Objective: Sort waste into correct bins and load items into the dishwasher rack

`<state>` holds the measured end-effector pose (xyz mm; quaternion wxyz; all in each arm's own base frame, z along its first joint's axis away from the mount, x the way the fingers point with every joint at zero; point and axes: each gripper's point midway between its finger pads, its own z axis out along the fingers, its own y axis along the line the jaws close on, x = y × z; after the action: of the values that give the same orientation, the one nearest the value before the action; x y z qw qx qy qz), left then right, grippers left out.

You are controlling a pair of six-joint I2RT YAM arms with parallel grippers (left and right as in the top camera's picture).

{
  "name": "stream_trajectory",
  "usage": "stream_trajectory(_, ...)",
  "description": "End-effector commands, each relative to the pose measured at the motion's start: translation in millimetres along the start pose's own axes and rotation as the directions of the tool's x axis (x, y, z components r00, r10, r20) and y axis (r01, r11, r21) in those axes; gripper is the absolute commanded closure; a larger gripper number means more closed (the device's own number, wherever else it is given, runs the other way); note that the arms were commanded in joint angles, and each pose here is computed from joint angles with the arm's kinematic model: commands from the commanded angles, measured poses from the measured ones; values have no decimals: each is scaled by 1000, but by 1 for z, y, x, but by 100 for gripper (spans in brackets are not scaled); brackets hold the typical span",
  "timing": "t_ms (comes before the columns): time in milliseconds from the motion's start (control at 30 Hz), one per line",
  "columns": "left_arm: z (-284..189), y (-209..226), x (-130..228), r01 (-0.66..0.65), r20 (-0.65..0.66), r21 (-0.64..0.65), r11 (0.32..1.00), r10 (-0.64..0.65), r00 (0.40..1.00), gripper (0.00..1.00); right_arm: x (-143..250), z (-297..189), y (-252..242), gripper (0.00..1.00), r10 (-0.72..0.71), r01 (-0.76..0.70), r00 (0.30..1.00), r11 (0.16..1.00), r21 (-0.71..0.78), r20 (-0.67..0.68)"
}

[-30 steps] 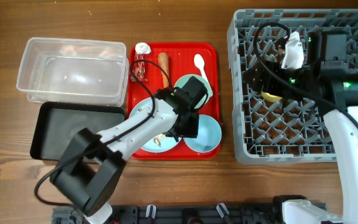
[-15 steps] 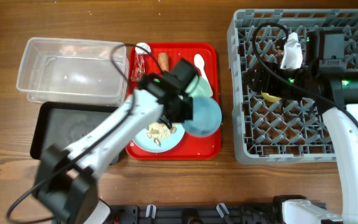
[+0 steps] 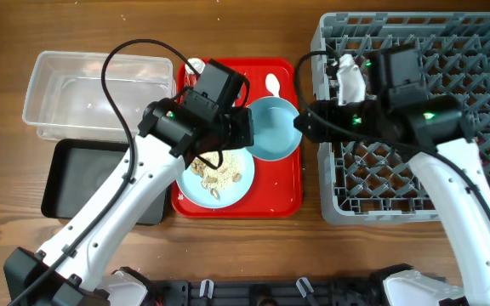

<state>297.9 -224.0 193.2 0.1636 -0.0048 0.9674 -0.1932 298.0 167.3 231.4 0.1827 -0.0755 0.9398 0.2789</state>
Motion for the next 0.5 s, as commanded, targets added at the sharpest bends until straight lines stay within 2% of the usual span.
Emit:
stream_trajectory(0,-1,-9,0,-17,2,24,1000,17,1000,96,4,22,-14,52,49,-45,999,981,188,-17)
stream_trajectory(100,-1,-8,0,-17,1,23,1000,17,1000,96,4,29,-37,62,102,-101,995,931,350,16)
stream_trajectory(167,-2,-9,0,-17,1,25,1000,17,1000,96,2,32,-39,78,104,-104,994,929,355,19)
stream_trajectory(233,-2,-9,0,-16,1,24,1000,16,1000,96,-1,32,-38,88,98,-103,995,931,350,31)
stream_trajectory(300,-2,-9,0,-16,2,25,1000,16,1000,96,-7,32,-36,96,90,-102,995,935,339,53)
stream_trajectory(333,-2,-9,0,-16,2,25,1000,16,1000,95,-10,32,-35,96,84,-101,994,937,335,64)
stream_trajectory(367,-2,-9,0,-15,2,25,1000,15,1000,86,-12,31,-35,96,81,-102,994,935,338,75)
stream_trajectory(400,-2,-9,0,-13,1,25,1000,13,1000,53,-15,27,-40,96,79,-107,993,928,358,92)
stream_trajectory(433,-2,-9,0,-13,1,25,1000,13,1000,29,-17,23,-45,96,78,-113,991,917,382,108)
stream_trajectory(467,-2,-8,0,-13,1,24,1000,13,1000,0,-19,14,-56,96,79,-132,987,893,430,137)
